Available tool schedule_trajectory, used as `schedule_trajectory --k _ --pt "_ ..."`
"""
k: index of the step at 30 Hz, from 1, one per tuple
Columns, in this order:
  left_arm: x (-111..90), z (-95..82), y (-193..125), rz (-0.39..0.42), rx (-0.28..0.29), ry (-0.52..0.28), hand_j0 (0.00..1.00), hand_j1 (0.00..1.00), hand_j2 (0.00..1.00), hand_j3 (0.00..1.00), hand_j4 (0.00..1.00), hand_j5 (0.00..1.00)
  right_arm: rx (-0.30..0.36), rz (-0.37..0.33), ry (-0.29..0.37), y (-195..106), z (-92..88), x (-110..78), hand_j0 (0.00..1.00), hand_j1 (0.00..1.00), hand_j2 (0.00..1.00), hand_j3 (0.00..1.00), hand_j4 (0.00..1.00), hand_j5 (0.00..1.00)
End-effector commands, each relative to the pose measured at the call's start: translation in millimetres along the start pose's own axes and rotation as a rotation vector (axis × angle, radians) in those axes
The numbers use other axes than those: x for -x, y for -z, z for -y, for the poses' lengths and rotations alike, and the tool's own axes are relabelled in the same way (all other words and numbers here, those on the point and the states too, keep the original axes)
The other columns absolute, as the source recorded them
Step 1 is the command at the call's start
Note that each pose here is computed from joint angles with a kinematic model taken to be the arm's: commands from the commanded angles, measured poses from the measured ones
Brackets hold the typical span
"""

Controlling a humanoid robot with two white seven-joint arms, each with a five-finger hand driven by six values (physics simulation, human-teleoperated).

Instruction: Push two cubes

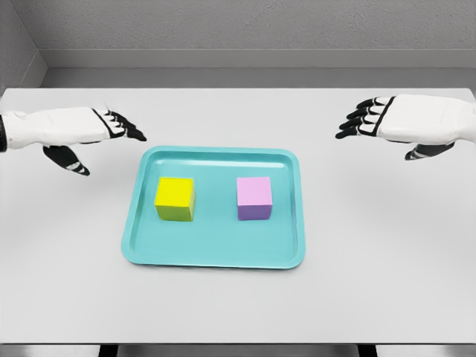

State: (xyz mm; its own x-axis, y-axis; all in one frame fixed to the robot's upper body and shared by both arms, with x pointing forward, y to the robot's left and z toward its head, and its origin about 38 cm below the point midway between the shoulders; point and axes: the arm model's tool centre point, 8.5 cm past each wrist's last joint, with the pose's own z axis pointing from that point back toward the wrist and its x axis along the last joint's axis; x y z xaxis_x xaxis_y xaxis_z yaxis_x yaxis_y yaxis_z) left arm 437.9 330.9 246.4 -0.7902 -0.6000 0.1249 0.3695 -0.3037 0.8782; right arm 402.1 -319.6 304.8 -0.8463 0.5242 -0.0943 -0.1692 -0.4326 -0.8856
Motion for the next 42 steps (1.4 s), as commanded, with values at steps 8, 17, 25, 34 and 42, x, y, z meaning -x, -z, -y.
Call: schedule_trajectory --k 8,17,25,34,42 --pt "-7.4 22.9 47.6 0.0 0.283 0.163 0.42 0.42 0.42 0.42 0.42 0.42 -0.064 0.069 0.026 19.0 -19.6 -14.5 0.1 0.1 0.1 0.1 0.1 0.1" --pt "-14.3 22.0 59.3 0.027 0.276 0.168 0.07 0.07 0.07 0.07 0.07 0.07 -0.202 0.149 -0.065 78.5 -55.9 -40.9 0.13 0.13 0.13 0.13 0.13 0.13" --pt "-8.1 55.2 71.1 0.017 0.333 0.123 0.07 0.07 0.07 0.07 0.07 0.07 -0.219 0.188 -0.115 114.3 -58.0 -53.1 0.17 0.17 0.17 0.17 0.17 0.17" --pt "-11.3 55.1 77.4 0.027 0.332 0.129 0.07 0.07 0.07 0.07 0.07 0.07 -0.229 0.23 -0.14 140.1 -53.3 -62.1 0.23 0.23 0.23 0.23 0.23 0.23" --pt "-23.6 45.9 86.9 0.068 0.307 0.144 0.08 0.08 0.08 0.08 0.08 0.08 -0.217 0.236 -0.154 144.1 -45.9 -64.0 0.23 0.23 0.23 0.23 0.23 0.23"
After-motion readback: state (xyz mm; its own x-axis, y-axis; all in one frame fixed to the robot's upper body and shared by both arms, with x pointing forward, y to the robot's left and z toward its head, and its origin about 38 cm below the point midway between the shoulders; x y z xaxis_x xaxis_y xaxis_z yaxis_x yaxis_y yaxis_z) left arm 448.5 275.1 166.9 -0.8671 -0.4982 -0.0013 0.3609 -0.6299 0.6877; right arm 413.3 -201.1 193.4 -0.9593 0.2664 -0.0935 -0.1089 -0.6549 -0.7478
